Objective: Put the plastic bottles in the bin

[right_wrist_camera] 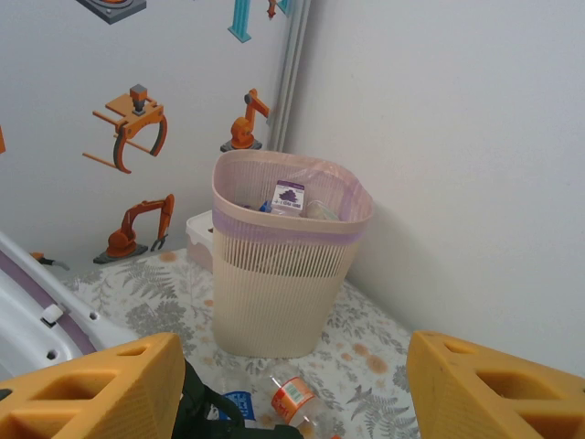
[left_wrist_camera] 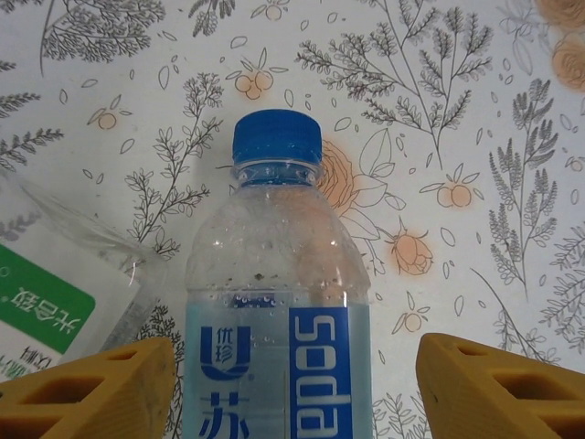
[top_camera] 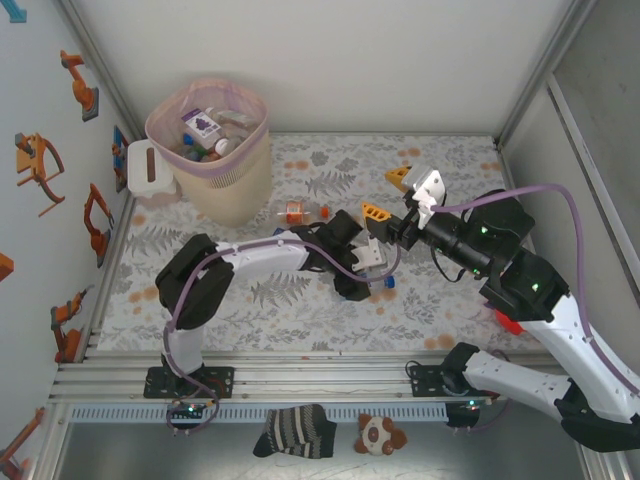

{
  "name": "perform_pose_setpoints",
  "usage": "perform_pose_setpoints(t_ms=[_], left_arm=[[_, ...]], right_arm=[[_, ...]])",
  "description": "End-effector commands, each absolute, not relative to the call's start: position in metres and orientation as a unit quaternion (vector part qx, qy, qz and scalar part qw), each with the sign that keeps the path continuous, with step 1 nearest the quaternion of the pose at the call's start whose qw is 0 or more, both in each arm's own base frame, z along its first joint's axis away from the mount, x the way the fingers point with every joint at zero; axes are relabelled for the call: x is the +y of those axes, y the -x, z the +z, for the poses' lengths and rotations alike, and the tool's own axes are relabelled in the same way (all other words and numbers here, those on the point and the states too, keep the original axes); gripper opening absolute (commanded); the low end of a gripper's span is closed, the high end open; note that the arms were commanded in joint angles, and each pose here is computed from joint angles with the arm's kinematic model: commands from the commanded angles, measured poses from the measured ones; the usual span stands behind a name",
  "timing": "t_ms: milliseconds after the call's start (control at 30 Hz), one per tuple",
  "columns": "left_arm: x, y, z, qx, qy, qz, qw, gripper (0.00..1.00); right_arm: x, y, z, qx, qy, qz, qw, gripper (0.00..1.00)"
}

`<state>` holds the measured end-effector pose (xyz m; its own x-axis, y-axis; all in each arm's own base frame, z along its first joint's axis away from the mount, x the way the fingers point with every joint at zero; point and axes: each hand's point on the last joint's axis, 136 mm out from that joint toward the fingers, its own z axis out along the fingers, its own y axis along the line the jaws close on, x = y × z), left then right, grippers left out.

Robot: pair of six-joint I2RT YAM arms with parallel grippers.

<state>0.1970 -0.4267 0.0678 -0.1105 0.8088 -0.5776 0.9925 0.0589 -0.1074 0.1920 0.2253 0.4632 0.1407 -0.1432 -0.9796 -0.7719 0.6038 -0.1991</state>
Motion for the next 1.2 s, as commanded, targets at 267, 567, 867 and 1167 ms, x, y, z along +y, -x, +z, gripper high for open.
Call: perform_pose_setpoints(t_ms=[267,567,867,1167], left_arm=[[-0.431,-0.197,0.038,0.712,-0.651,-0.216,0.153,0.65],[-0.428,-0.199,0.045,0.710,-0.652,-0.212,0.161,0.49],[-0.420,-0.209,0.089,0.711,-0.631,-0.231,0.205,0.45],[-0.390,-0.233,0.131,0.735,-0.576,-0.260,0.245,0.44]], right_arm=[[0.219,-0.186,0.478,0.596,0.371,0.240,0.670,0.65],[0.218,-0.186,0.478,0.597,0.370,0.239,0.670,0.65],[0.221,-0.188,0.476,0.597,0.371,0.239,0.670,0.65],[0.223,-0.189,0.475,0.596,0.372,0.241,0.670,0.65]])
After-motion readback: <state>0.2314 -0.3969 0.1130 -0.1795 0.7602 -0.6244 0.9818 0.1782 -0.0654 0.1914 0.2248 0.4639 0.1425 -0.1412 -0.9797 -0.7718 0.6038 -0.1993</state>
